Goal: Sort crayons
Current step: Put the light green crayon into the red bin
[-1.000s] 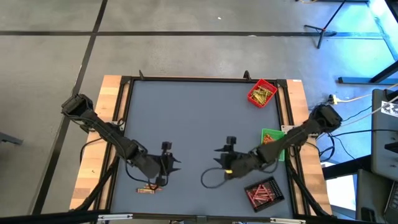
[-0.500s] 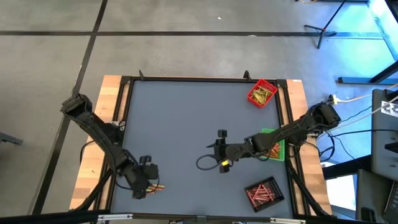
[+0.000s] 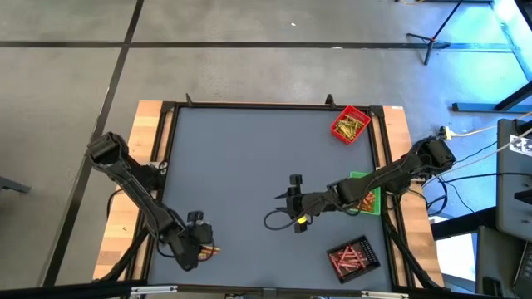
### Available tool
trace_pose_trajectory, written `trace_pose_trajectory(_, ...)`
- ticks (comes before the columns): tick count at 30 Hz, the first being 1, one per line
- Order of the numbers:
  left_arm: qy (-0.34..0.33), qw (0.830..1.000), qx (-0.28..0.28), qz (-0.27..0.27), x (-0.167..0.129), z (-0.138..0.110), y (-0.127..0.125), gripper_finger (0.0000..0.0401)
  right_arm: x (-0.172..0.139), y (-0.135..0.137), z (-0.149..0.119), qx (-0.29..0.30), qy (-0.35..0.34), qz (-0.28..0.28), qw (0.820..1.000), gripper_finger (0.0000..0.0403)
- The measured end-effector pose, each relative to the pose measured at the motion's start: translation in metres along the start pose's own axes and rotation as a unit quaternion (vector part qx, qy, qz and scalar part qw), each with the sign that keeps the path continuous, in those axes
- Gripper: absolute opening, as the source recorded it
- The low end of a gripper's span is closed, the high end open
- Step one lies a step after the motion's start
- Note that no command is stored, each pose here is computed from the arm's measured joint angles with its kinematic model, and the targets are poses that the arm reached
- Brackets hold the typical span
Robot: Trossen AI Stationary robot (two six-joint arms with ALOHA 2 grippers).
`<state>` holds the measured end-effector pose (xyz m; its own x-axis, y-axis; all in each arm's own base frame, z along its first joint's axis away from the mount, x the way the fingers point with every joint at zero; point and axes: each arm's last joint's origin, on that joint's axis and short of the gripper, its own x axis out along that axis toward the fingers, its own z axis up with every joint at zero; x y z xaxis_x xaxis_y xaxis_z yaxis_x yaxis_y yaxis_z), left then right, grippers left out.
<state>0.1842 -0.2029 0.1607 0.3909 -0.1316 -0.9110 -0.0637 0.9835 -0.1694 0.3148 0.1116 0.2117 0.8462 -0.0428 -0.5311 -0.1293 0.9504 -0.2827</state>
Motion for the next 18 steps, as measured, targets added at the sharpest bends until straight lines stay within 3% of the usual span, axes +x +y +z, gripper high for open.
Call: trace_pose_trajectory(18, 0.048, 0.998, -0.002, 0.033, 0.029, -0.002, 0.005, 0.0116, 0.000, 0.000, 0.000, 0.004, -0.001, 0.000, 1.000, 0.0154)
